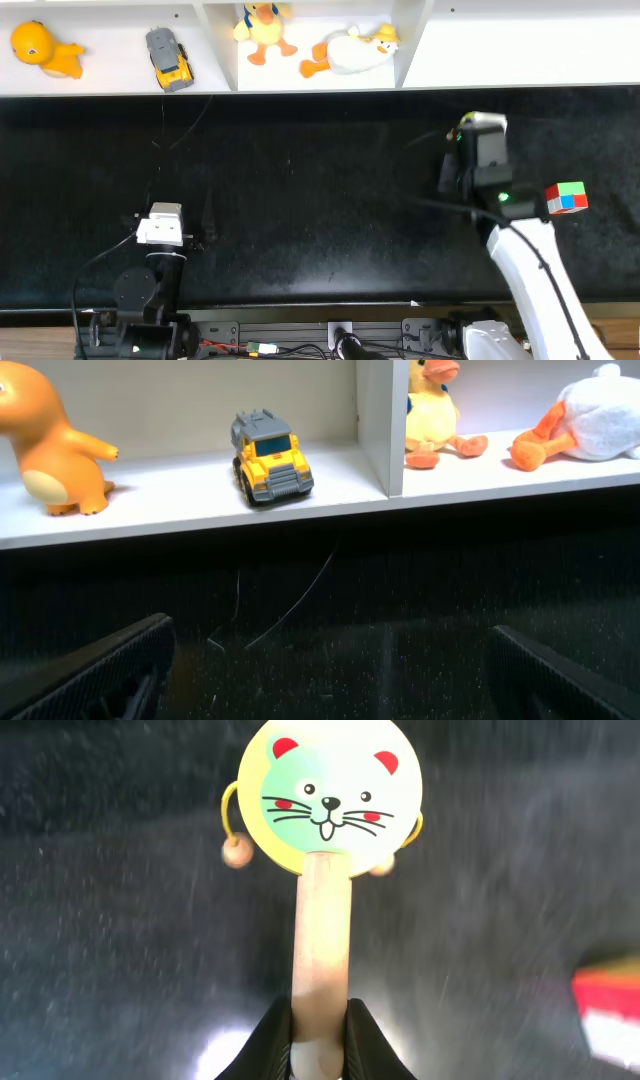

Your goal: Store Toys

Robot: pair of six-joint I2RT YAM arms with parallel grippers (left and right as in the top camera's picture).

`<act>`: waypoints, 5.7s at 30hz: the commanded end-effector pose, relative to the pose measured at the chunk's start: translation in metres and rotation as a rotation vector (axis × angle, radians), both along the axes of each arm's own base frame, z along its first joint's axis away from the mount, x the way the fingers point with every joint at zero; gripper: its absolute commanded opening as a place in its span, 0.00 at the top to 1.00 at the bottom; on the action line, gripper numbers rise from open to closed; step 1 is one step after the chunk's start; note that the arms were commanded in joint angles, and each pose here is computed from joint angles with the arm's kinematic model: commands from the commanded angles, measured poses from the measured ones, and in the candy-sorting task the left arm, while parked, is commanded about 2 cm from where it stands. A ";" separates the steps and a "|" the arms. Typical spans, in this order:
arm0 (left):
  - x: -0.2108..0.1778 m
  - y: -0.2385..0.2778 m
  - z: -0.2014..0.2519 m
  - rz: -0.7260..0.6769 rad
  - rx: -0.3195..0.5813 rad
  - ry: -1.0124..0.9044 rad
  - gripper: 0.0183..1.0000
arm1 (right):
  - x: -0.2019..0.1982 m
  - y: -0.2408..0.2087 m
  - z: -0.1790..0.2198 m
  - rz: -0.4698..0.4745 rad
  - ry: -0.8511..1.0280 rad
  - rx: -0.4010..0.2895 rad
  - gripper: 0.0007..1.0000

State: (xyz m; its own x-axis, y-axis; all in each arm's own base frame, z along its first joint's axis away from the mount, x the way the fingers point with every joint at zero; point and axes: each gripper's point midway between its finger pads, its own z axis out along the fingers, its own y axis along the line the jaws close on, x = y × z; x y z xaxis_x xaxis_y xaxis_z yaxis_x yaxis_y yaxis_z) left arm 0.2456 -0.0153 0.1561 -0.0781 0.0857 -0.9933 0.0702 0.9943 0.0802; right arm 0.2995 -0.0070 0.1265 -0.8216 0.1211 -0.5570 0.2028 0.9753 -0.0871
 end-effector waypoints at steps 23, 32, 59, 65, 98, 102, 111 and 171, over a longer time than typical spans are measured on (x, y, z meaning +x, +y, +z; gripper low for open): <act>0.000 0.003 0.000 0.012 0.013 -0.005 0.00 | 0.185 0.023 0.013 0.402 -0.110 -0.111 0.96; 0.000 0.003 0.000 0.012 0.013 -0.005 0.00 | 0.188 0.026 0.004 0.411 -0.102 -0.098 0.46; 0.000 0.003 0.000 0.012 0.013 -0.005 0.00 | -0.025 -0.047 0.014 0.009 0.042 -0.019 0.00; 0.000 0.003 0.000 0.012 0.013 -0.005 0.00 | -0.038 -0.082 0.019 -0.132 0.023 -0.003 0.00; 0.000 0.003 0.000 0.012 0.013 -0.005 0.00 | -0.118 -0.178 0.007 0.059 0.224 -0.166 0.00; 0.000 0.002 0.000 0.011 0.013 -0.005 0.00 | -0.142 -0.201 -0.005 0.074 0.278 -0.163 0.00; 0.000 0.003 0.000 0.012 0.013 -0.005 0.00 | -0.126 -0.205 -0.035 0.158 0.207 0.018 0.00; 0.000 0.002 0.000 0.011 0.013 -0.005 0.00 | -0.051 -0.218 -0.066 0.254 0.212 0.135 0.07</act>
State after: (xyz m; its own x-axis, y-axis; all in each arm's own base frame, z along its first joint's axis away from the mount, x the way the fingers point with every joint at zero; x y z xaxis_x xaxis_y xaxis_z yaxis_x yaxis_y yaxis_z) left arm 0.2456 -0.0153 0.1561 -0.0781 0.0857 -0.9933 0.0702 0.9943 0.0802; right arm 0.2453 -0.2201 0.0598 -0.9286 -0.0521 -0.3675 -0.0710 0.9968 0.0380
